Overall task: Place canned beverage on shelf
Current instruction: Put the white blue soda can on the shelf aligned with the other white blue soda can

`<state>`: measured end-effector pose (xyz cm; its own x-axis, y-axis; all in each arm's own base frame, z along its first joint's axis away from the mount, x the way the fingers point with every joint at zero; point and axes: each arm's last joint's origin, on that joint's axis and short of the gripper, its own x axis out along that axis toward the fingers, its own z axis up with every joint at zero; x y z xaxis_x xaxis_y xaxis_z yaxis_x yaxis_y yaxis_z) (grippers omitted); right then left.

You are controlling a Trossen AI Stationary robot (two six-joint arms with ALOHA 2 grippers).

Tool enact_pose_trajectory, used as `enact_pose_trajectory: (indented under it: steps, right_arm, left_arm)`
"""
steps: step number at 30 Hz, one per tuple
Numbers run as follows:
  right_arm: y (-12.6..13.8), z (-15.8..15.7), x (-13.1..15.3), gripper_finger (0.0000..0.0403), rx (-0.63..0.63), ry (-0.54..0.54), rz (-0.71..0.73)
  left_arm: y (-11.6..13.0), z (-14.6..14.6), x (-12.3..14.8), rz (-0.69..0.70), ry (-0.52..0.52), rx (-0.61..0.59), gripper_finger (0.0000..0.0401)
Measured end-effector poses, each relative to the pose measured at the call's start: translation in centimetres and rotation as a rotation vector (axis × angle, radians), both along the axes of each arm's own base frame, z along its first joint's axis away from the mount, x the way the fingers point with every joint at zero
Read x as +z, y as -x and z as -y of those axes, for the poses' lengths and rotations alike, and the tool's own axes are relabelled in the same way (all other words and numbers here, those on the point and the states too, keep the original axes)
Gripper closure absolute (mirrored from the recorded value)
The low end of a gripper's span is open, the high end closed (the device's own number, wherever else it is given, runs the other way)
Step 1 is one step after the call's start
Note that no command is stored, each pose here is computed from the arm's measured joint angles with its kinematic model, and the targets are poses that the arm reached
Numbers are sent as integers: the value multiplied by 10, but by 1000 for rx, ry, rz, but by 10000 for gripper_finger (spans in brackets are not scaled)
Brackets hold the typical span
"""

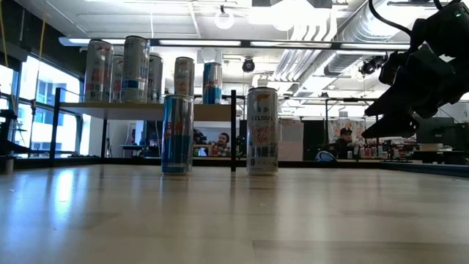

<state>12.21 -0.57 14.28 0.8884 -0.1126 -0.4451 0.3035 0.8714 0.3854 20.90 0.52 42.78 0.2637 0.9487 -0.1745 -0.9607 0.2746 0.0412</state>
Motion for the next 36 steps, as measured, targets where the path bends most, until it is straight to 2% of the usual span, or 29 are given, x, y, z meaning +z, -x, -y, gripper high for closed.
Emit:
enact_pose_trajectory:
  steps: [6, 9, 16, 20, 25, 36]
  right_arm:
    - [0, 0, 0, 43, -3, 2, 0]
    - [0, 0, 0, 43, -3, 2, 0]
    - [0, 0, 0, 43, -3, 2, 0]
    - [0, 0, 0, 43, -2, 1, 0]
    - [0, 0, 0, 43, -2, 1, 0]
    - [0, 0, 0, 43, 2, -1, 0]
  left_arm:
    - [9, -13, 30, -32, 184, -195, 114]
    - [13, -23, 32, -50, 271, -229, 114]
    - [29, -47, 28, -73, 584, -310, 114]
    - [41, -56, 29, -117, 690, -338, 114]
    - [60, -67, 28, -210, 784, -303, 114]
    - [64, -89, 25, -330, 764, -364, 114]
